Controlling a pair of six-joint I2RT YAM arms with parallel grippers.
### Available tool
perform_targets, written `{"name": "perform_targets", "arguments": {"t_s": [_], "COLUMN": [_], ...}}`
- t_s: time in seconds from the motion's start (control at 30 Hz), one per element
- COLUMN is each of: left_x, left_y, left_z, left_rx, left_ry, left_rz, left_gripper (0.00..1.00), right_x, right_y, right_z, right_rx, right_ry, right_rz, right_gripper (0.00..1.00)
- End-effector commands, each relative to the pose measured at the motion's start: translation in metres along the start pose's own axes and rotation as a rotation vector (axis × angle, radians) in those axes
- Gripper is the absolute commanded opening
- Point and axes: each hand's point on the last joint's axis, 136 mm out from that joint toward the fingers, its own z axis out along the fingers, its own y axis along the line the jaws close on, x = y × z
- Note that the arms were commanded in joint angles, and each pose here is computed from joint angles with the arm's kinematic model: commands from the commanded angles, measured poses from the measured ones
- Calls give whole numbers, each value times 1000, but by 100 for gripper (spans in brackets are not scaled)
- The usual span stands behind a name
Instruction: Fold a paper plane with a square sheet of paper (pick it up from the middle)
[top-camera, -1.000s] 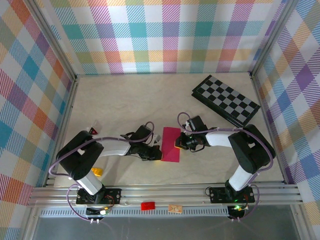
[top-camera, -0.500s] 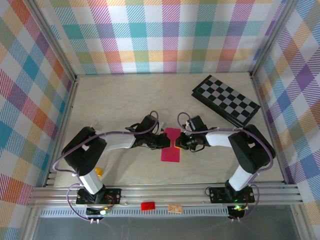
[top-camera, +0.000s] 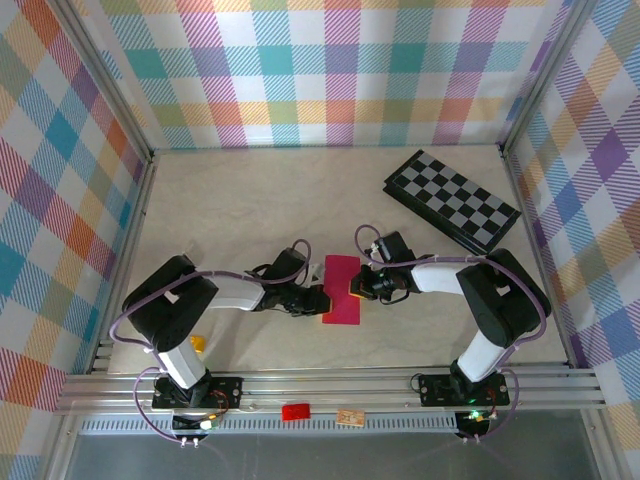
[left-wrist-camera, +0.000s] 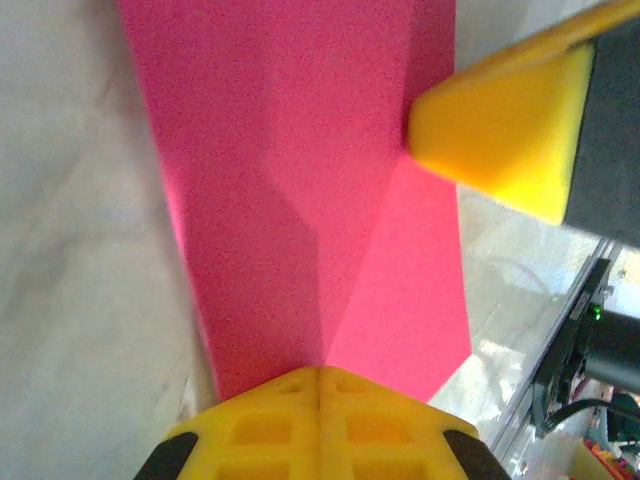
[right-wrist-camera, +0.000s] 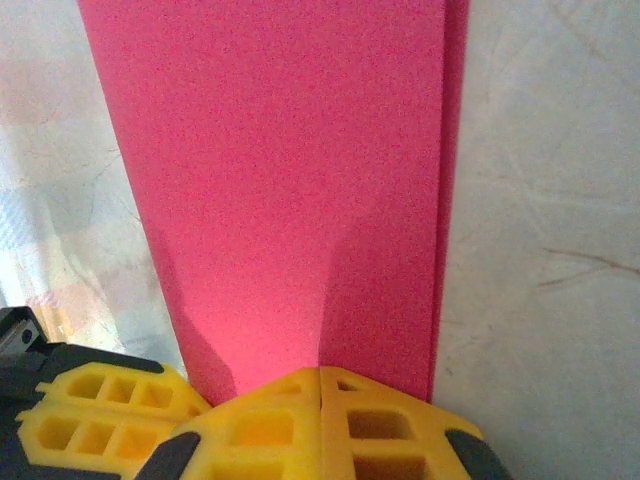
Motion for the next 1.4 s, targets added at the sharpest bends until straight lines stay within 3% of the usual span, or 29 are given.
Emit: {"name": "perform_targets", "arguments": {"t_s": [0.0,0.3,0.5,0.73,1.1,1.2,1.37], "left_x": [32,6,-9,15,70,62,15], "left_y": [22,-24,-39,-6,29,21,-10], "left_z": [-6,-30,-16,1,-23,-30,-44], "left_rx": [-46,53,102,22,-117,-148,-143], "left_ry": [89,-18,-3,85,206,172,-16], "left_rz": [-44,27,24,-6,60,104,124], "left_gripper": [2,2,3,2,2,2,1], "right_x": [24,25,23,24,23,23,23], "right_y": [-49,-50,-50,-51,-50,-50,-51], "right_z": [5,5,5,5,6,6,6], "right_rx": [170,174,175,178,176,177,179], "right_ry": [56,57,54,54,52,53,56], "right_rz": [86,87,88,91,92,91,92], "right_gripper": [0,0,0,0,0,0,0]}}
